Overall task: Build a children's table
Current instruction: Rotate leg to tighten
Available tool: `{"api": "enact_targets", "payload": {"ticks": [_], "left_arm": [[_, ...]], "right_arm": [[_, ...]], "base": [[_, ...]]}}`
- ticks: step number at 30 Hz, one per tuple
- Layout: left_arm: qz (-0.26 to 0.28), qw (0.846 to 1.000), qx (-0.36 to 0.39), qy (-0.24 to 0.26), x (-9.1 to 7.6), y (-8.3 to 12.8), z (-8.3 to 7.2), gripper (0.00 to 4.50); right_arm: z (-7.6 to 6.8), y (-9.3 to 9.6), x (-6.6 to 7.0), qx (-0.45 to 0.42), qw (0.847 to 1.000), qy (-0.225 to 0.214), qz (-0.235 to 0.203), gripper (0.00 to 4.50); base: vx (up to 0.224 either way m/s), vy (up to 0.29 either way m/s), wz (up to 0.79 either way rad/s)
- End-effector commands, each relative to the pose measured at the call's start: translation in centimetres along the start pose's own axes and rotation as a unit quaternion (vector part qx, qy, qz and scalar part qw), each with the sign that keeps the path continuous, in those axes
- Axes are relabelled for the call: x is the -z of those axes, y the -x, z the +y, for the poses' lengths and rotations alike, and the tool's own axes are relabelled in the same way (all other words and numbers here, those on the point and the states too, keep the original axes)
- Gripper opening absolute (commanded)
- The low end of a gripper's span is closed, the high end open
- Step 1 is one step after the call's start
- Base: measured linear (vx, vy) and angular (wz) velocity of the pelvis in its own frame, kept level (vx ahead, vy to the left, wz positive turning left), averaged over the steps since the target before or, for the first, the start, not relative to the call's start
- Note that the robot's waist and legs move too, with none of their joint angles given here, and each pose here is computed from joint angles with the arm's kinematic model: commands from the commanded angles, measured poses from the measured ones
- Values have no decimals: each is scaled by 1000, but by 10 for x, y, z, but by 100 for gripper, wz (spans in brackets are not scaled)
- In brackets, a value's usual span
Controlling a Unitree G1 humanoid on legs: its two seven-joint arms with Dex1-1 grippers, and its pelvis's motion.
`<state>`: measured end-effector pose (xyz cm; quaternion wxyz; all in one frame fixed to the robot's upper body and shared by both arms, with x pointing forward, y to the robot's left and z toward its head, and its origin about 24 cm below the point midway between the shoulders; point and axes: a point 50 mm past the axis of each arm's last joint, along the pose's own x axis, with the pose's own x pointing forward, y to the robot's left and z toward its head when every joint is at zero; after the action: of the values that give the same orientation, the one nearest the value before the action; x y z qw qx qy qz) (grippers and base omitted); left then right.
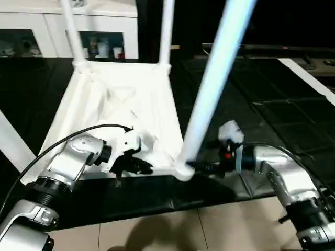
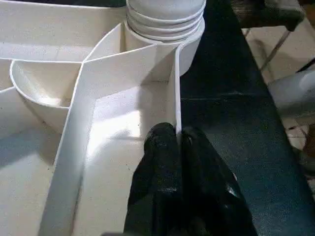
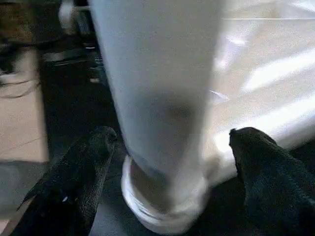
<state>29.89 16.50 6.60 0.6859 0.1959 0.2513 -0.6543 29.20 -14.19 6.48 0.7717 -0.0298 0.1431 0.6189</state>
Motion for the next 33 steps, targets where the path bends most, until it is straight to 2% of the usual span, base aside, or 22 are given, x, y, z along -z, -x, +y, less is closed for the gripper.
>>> {"api": "enact_targets", "payload": {"ticks": [1,2,3,7,8,11,14,19,23,25,26,29,31,33], "left_arm": [[11,997,71,-25,-6,-12,-10,0],[12,997,73,-27,-7,-12,-10,0],[14,997,75,-29,-7,-12,-10,0],[20,996,77,-36,-8,-12,-9,0],[21,996,76,-36,-8,-12,-9,0],[22,996,75,-37,-9,-11,-8,0],[20,997,66,-36,-10,-11,-5,0],[22,998,45,-24,-9,-10,0,0],[15,1000,17,-5,-9,-12,4,0],[11,1000,6,3,-10,-13,6,0],[-5,999,-26,18,-14,-17,10,0],[-42,995,-74,45,-27,-29,17,0],[-47,994,-81,49,-28,-32,18,0],[-58,990,-110,64,-36,-43,22,0]], "right_arm": [[-4,0,-1,-24,1000,4,2,368],[-5,-1,-2,-26,1000,3,3,361],[-7,-1,-2,-29,1000,1,2,335],[-13,-2,-3,-44,999,-7,-1,317],[-13,-2,-3,-48,999,-9,0,293],[-14,-2,-3,-56,998,-12,2,279],[-14,-2,-2,-73,997,-22,5,243],[-16,-5,-1,-87,996,-29,-1,214],[-15,-7,-1,-81,996,-33,-17,211],[-14,-8,0,-71,997,-33,-19,210],[-17,-13,5,-14,999,-38,-18,210],[-18,-25,9,63,996,-60,-32,207],[-18,-27,9,72,995,-63,-35,204],[-17,-43,9,114,989,-86,-43,203]], "base": [[0,0,0],[0,0,0],[0,0,0],[0,0,0],[0,0,0],[0,0,0],[0,0,0],[0,0,0],[0,0,0],[0,0,0],[0,0,0],[0,0,0],[0,0,0],[0,0,0]]}}
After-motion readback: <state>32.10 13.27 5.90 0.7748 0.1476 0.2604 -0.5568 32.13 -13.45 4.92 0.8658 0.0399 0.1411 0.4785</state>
